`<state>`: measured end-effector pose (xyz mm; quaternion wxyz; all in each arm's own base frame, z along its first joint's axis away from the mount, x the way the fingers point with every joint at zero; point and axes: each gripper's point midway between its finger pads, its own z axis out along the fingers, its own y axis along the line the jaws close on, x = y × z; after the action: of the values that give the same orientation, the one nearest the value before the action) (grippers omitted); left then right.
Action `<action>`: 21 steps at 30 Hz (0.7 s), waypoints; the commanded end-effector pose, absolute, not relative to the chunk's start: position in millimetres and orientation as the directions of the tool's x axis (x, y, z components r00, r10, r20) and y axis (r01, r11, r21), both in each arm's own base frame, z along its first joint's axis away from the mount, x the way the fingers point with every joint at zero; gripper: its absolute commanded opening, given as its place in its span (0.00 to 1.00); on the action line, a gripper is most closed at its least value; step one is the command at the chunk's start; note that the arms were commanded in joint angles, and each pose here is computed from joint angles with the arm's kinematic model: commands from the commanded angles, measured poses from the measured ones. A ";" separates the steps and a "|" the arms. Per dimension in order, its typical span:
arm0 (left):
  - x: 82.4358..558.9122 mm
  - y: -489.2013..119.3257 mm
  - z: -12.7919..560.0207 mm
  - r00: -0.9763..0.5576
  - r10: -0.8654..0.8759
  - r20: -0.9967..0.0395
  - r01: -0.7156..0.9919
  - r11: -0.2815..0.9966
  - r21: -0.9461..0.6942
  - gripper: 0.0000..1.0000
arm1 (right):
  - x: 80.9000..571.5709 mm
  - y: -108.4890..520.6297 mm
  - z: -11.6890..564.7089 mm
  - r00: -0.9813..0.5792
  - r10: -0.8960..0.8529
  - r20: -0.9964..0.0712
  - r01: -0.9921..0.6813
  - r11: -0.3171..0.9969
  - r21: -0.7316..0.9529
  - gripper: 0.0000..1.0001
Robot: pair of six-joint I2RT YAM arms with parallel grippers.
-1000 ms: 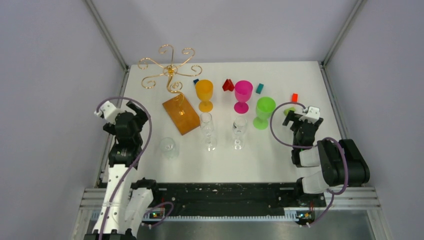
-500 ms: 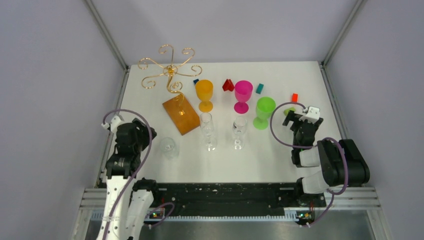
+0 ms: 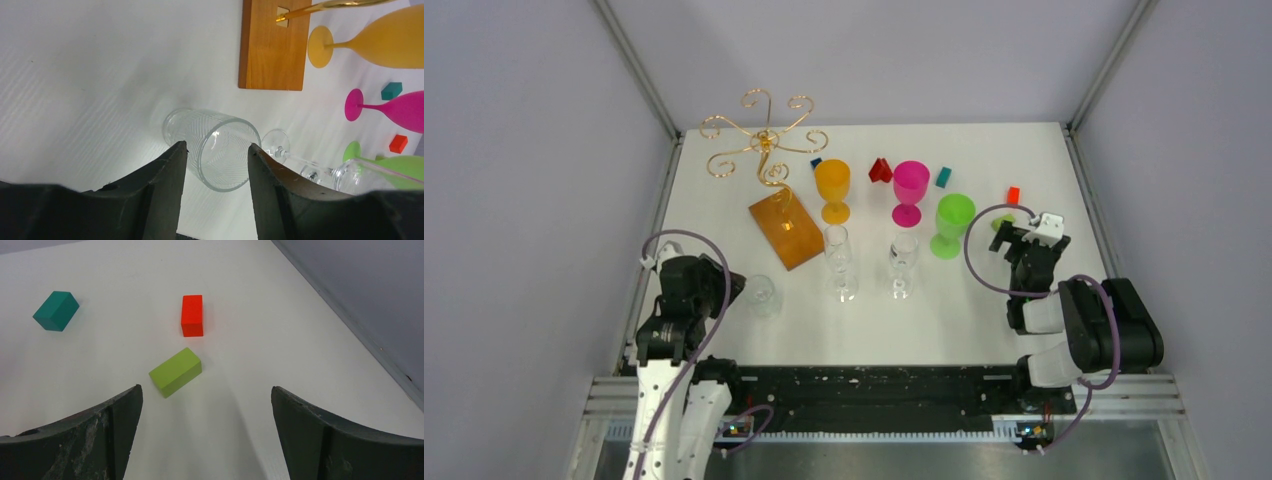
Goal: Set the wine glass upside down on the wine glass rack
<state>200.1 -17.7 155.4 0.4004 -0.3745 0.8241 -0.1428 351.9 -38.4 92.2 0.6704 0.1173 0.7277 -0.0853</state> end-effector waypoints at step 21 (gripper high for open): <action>187.3 -26.0 130.8 -0.445 -0.769 -0.459 -0.563 0.639 -0.525 0.37 | 357.9 -34.1 106.0 -0.024 0.060 -0.998 0.270 0.962 0.051 0.99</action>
<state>187.0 -27.7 132.9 0.3418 -0.3886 0.8425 -0.1499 351.9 -38.4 92.2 0.6704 0.1173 0.7277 -0.0853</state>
